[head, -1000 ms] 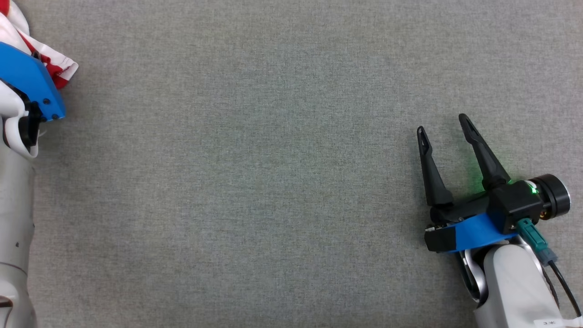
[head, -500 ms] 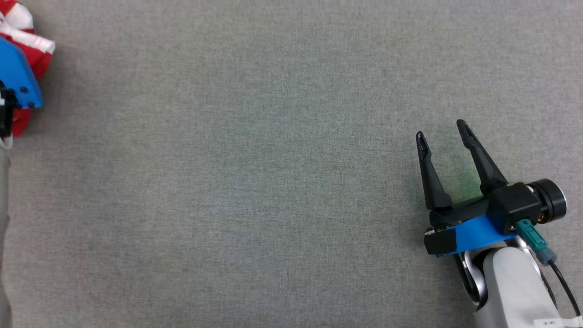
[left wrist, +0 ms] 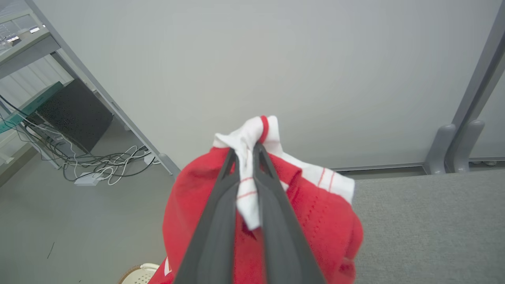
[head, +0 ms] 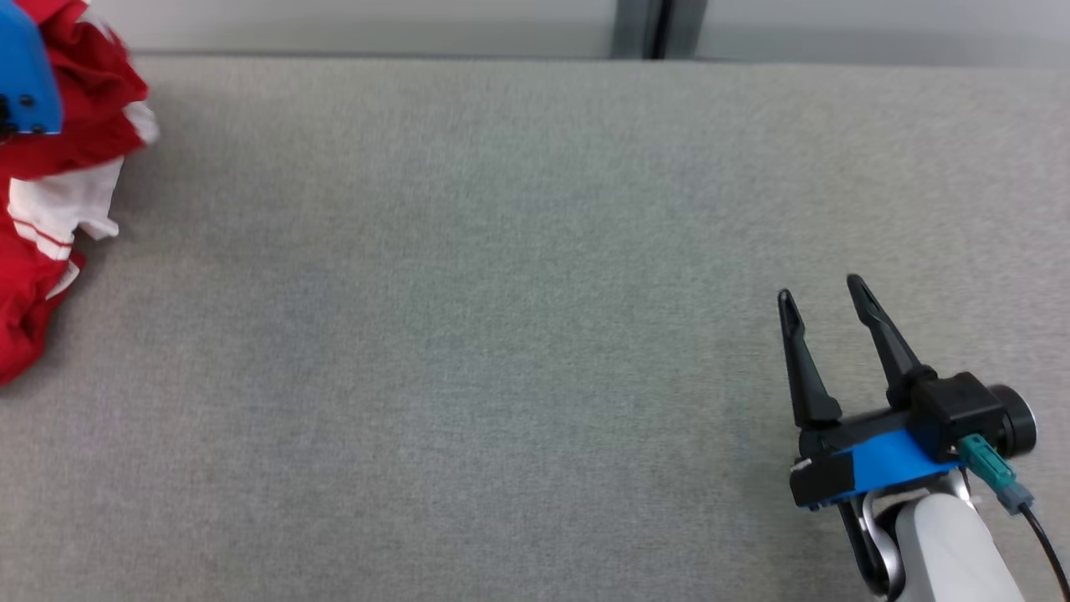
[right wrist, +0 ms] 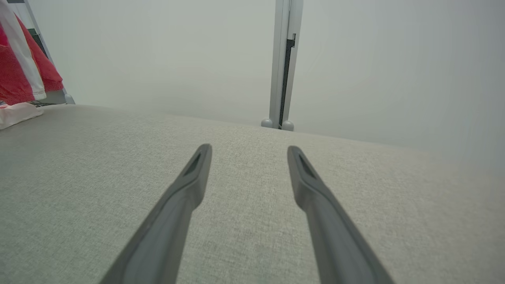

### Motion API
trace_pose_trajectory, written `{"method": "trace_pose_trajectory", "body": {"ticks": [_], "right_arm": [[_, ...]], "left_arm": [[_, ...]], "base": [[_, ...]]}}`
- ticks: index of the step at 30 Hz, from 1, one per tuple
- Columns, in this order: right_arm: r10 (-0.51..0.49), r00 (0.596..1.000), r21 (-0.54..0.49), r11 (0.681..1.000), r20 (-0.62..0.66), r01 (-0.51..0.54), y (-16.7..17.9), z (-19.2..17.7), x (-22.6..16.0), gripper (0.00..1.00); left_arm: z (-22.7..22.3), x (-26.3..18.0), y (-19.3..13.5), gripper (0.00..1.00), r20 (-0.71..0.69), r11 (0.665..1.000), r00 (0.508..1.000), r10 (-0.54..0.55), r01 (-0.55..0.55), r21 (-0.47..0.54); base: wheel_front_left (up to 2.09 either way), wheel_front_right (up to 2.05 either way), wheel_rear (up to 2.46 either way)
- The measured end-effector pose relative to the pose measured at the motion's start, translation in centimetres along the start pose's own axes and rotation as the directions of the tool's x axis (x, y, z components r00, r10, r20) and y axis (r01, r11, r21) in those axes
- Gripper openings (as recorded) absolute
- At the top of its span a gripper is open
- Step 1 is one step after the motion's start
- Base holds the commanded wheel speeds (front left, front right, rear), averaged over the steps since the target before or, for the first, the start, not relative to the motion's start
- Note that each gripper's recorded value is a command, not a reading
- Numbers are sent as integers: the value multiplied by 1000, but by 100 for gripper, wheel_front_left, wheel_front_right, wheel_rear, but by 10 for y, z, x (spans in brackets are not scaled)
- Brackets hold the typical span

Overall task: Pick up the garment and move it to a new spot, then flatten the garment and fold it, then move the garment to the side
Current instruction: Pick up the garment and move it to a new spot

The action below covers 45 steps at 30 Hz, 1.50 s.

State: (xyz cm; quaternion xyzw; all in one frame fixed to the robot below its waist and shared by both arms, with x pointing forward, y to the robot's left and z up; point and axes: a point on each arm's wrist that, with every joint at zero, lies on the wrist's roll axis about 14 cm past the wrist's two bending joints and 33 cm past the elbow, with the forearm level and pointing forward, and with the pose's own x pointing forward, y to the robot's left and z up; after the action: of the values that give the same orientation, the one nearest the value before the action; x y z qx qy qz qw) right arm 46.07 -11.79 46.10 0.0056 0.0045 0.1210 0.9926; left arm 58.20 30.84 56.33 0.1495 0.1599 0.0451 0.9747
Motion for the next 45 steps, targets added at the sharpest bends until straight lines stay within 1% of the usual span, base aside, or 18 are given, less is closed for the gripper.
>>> {"method": "trace_pose_trajectory", "body": {"ticks": [2, 5, 7, 10, 14, 17, 20, 22, 25, 30, 32, 37, 39, 42, 45], "right_arm": [[-30, 1000, 5, 1000, 7, 30, -8, 6, -10, 100], [-84, 996, 6, 996, 16, 83, -23, 13, -28, 100], [-125, 992, 7, 992, 17, 125, -35, 16, -42, 100], [-187, 982, 2, 982, 21, 187, -53, 21, -63, 100], [-267, 963, 1, 964, 23, 267, -75, 23, -90, 100], [-316, 948, 2, 949, 28, 316, -88, 26, -106, 100], [-347, 938, 7, 938, 21, 347, -96, 24, -117, 100], [-354, 935, 13, 935, 14, 354, -98, 22, -119, 100], [-352, 936, 19, 936, 5, 352, -96, 18, -119, 100], [-351, 936, 30, 936, -8, 351, -96, 14, -117, 100], [-341, 940, 33, 939, -14, 341, -93, 12, -114, 100], [-320, 947, 36, 946, -24, 321, -87, 8, -106, 100], [-309, 951, 37, 950, -27, 310, -84, 6, -103, 100], [-295, 955, 39, 954, -29, 296, -80, 5, -99, 100], [-282, 959, 41, 958, -30, 283, -76, 5, -96, 100]], "left_arm": [[22, -7, -10, 0, 56, 1000, 998, -31, 31, 6], [58, -19, -35, 0, 145, 995, 985, -99, 98, 15], [82, -28, -57, 0, 203, 989, 968, -149, 148, 23], [113, -43, -97, 0, 283, 970, 928, -240, 239, 40], [125, -63, -163, 0, 324, 918, 863, -388, 391, 57], [126, -81, -209, 0, 360, 865, 799, -482, 499, 49], [105, -96, -253, 0, 368, 802, 745, -557, 597, 4], [80, -106, -285, 0, 351, 749, 715, -605, 661, -54], [34, -123, -324, 0, 298, 684, 681, -669, 721, -113], [-55, -158, -369, 0, 129, 606, 628, -768, 777, -169], [-81, -170, -377, 0, 78, 588, 608, -790, 788, -183], [-121, -189, -381, 0, 12, 574, 594, -805, 783, -238], [-124, -194, -382, 0, 16, 572, 597, -802, 776, -266], [-125, -204, -386, 0, 31, 550, 586, -809, 776, -308], [-120, -211, -392, 0, 53, 526, 572, -819, 784, -330]], "base": [[0, 0, 0], [0, 0, 0], [0, 0, 0], [0, 0, 0], [0, 0, 0], [0, 0, 0], [0, 0, 0], [0, 0, 0], [0, 0, 0], [0, 0, 0], [0, 0, 0], [0, 0, 0], [0, 0, 0], [0, 0, 0], [0, 0, 0]]}}
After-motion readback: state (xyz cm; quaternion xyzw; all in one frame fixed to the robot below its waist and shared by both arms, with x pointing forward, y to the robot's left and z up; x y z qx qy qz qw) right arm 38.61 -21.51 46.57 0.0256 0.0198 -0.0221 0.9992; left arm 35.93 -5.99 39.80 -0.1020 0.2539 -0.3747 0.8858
